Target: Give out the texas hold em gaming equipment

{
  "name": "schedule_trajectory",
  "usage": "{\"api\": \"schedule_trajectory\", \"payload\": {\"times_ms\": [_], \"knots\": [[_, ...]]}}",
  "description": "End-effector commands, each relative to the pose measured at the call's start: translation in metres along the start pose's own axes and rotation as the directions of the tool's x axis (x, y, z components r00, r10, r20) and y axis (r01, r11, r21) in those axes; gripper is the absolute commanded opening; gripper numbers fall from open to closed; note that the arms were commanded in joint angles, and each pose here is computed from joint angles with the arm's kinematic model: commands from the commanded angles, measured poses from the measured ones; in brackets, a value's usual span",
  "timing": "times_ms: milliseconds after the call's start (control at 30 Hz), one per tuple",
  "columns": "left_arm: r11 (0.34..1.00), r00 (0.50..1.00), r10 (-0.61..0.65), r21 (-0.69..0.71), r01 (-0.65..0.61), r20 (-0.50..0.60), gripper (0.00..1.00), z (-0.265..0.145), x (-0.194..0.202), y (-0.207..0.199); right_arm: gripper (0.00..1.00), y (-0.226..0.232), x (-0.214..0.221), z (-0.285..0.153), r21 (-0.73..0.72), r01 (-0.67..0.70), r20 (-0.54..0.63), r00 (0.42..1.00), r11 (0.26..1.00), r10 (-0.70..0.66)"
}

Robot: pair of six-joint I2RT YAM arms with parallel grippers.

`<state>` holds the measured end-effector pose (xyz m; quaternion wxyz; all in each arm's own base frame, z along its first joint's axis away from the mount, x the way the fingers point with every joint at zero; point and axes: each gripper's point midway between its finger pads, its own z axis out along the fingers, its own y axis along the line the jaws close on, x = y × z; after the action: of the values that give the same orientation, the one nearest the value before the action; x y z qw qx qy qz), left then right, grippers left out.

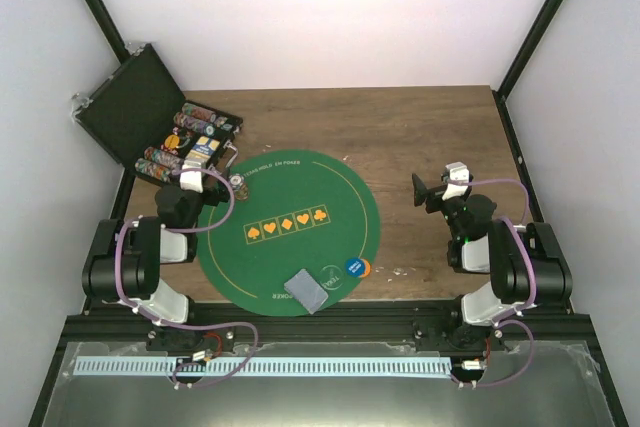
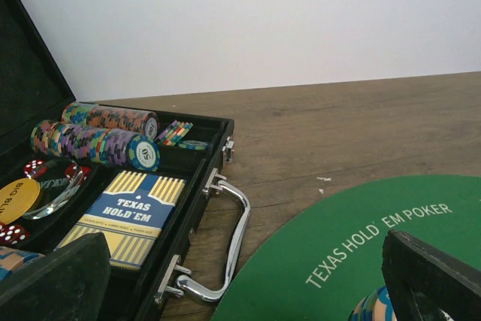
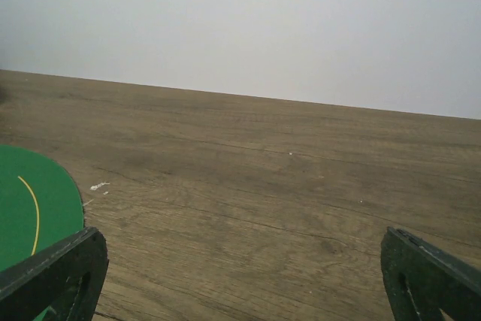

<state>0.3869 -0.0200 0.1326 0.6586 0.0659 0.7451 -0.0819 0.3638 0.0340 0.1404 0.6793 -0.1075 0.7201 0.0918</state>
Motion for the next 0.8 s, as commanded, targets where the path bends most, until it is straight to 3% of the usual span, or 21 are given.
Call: {"api": "schedule_trajectory", "payload": {"times_ms": [0, 267, 467, 667, 767], "knots": [[1.0, 1.0, 0.009, 0.019, -0.01, 0.022, 0.99, 0.001, -0.005, -0.004, 1.0, -0.009, -0.01, 0.005, 0.026, 0.008, 0.026, 1.0, 1.0, -0.008], [1.0, 1.0, 0.01, 0.018, -0.01, 0.023, 0.99, 0.001, -0.005, -0.004, 1.0, -0.023, -0.022, -0.005, 0.122, -0.03, 0.061, 0.998, 0.992, 0.023], [1.0, 1.0, -0.014, -0.015, 0.015, 0.016, 1.0, 0.0, -0.01, 0.005, 1.0, -0.025, -0.067, -0.019, 0.146, -0.071, 0.12, 0.991, 0.987, 0.054], [0.989, 0.989, -0.146, 0.026, 0.147, -0.033, 1.0, 0.002, -0.04, 0.027, 1.0, 0.007, -0.139, -0.035, -0.034, -0.114, 0.202, 0.972, 0.993, 0.119], [0.984, 0.991, -0.121, 0.129, 0.126, -0.049, 1.0, -0.001, -0.06, 0.019, 1.0, 0.017, -0.171, -0.045, -0.093, -0.138, 0.238, 0.959, 0.986, 0.157]]}}
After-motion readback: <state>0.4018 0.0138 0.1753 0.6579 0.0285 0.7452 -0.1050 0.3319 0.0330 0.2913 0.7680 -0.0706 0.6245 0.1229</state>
